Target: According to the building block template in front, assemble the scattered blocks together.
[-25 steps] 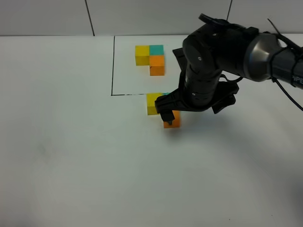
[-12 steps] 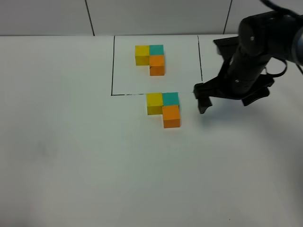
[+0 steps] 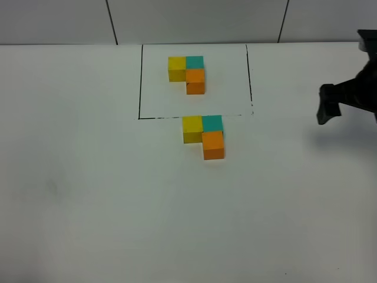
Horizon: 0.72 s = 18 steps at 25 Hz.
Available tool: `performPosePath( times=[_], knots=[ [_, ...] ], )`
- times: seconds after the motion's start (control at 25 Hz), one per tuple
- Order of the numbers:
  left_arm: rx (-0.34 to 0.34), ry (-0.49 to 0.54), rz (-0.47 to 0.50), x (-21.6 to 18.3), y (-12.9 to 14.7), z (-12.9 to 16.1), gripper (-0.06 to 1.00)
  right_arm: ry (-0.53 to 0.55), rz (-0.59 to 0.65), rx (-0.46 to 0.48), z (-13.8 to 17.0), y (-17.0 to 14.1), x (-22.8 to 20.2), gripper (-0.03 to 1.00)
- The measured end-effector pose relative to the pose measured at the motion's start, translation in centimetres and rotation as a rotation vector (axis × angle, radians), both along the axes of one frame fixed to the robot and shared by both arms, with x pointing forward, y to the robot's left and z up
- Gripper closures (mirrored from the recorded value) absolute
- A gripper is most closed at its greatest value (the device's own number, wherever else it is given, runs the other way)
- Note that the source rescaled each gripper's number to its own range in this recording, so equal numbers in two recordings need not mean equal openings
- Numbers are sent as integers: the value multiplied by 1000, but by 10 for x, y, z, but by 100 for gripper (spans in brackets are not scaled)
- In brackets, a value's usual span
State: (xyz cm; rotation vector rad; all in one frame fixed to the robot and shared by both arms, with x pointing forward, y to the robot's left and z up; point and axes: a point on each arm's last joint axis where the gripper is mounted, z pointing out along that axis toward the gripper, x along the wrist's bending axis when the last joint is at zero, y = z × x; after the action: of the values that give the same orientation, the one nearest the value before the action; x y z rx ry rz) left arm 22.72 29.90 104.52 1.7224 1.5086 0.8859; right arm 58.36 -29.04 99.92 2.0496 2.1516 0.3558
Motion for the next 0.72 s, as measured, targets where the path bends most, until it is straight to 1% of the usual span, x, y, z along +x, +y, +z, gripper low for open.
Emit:
performPosePath(
  times=[0.08, 0.2, 0.28, 0.4, 0.56, 0.72],
  knots=[
    [0, 0, 0, 0, 0, 0, 30, -9, -19, -19, 6, -12, -22, -3],
    [0, 0, 0, 0, 0, 0, 30, -44, -47, -29, 23, -22, -58, -3],
    [0, 0, 0, 0, 0, 0, 30, -97, -51, -42, 39, -23, -84, -3],
    [0, 0, 0, 0, 0, 0, 30, -143, -47, -75, 56, -23, -124, -3],
    [0, 0, 0, 0, 0, 0, 30, -170, -39, -122, 66, -23, -171, -3],
    [0, 0, 0, 0, 0, 0, 30, -236, -45, -119, 71, -20, -207, -3]
  ],
)
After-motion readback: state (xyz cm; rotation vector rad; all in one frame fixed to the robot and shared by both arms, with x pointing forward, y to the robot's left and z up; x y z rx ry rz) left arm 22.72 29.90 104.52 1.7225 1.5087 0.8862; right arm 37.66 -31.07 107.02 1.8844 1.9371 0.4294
